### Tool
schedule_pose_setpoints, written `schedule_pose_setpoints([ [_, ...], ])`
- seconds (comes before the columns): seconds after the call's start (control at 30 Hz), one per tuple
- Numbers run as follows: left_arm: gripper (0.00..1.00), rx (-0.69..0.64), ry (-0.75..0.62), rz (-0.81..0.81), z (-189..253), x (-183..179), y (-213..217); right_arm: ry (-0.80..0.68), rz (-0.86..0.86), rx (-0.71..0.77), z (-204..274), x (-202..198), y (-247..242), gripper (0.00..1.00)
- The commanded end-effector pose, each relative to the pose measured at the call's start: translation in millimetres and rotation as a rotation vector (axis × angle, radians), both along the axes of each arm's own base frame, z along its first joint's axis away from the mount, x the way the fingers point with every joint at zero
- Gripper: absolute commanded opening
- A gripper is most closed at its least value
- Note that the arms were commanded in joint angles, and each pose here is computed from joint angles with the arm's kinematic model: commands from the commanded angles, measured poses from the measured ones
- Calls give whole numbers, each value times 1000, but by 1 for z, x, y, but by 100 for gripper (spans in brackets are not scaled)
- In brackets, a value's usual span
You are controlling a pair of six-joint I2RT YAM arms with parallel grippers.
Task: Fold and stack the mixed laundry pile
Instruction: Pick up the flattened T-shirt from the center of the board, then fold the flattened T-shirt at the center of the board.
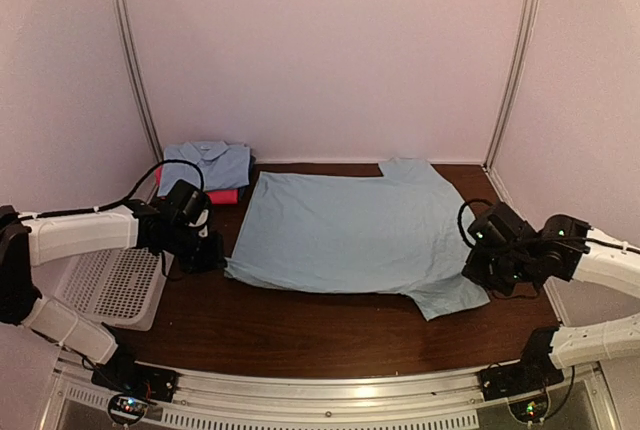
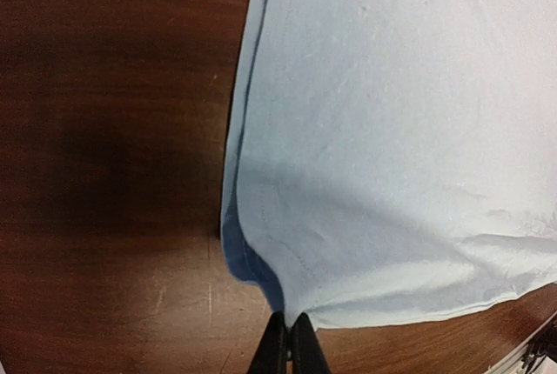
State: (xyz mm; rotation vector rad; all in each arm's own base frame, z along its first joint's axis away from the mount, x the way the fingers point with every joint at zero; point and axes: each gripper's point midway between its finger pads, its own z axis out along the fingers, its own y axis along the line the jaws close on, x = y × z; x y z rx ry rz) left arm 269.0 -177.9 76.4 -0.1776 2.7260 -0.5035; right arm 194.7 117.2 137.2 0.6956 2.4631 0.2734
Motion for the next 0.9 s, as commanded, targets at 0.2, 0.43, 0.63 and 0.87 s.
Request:
schedule_pose_setpoints([
  [0.2,0,-35,-97,-9,21,66,-7,-117,79,-73,34,76,-15,0],
  [0.43,0,-8,-135,-27,21,104,-15,-134,107,-106,40,125,-25,0],
  [0.63,0,53,-147,-28,17,132,-13,-124,150,-101,28,160,-25,0],
  [0.87,0,194,-165,-46,19,144,2,-82,221,-61,2,183,-6,0],
])
